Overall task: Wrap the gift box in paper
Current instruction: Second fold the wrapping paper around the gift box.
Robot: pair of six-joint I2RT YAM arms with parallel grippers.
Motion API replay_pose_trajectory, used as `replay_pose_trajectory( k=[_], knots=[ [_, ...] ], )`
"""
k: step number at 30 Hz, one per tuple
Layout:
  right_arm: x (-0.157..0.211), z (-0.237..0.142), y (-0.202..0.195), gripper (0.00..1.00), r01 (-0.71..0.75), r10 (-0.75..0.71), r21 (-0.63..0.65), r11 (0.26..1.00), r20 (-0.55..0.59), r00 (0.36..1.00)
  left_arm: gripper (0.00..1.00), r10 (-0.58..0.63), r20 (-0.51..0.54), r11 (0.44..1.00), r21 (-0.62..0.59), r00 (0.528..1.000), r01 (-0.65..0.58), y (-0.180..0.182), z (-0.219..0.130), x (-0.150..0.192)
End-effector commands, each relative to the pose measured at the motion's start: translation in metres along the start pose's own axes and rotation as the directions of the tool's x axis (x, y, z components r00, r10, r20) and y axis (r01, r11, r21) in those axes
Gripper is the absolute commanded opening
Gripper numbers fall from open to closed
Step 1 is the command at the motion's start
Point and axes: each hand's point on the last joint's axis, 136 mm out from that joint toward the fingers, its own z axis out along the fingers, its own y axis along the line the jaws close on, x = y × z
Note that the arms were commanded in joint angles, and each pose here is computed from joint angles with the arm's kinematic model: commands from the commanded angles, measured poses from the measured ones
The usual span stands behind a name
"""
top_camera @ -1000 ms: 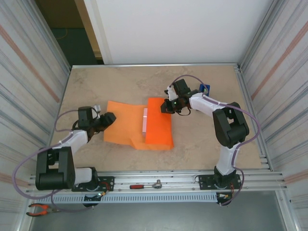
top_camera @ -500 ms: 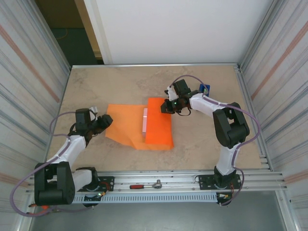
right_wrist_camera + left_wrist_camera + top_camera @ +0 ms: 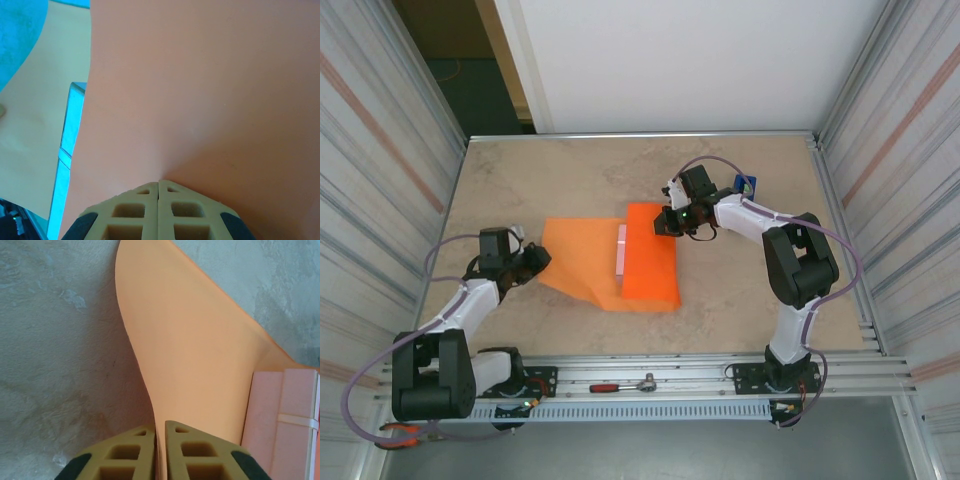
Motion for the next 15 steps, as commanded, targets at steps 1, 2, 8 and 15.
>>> replay_pose_trajectory(
  k=[1,2,8,15],
  knots=[
    [0.048,0.027,-0.038,0.0,-0.042,0.058,0.115,0.992,-0.142,0.988,0.04,0.038,0.036,0.999,0.019,0.999,-0.039,-0.011,-0.007,-0.014],
    [0.049,0.027,-0.038,0.0,-0.042,0.058,0.115,0.993,-0.142,0.988,0.02,0.043,0.04,0.999,0.026,0.998,-0.044,-0.013,-0.008,-0.015],
    [0.05,0.027,-0.037,0.0,-0.042,0.058,0.114,0.993,-0.143,0.988,0.0,0.105,0.088,0.987,0.115,0.991,-0.115,-0.041,-0.021,-0.014],
    [0.051,0.028,-0.037,0.0,-0.042,0.059,0.116,0.992,-0.146,0.988,0.0,0.242,0.142,0.936,0.226,0.96,-0.269,-0.096,-0.042,0.009]
  ],
)
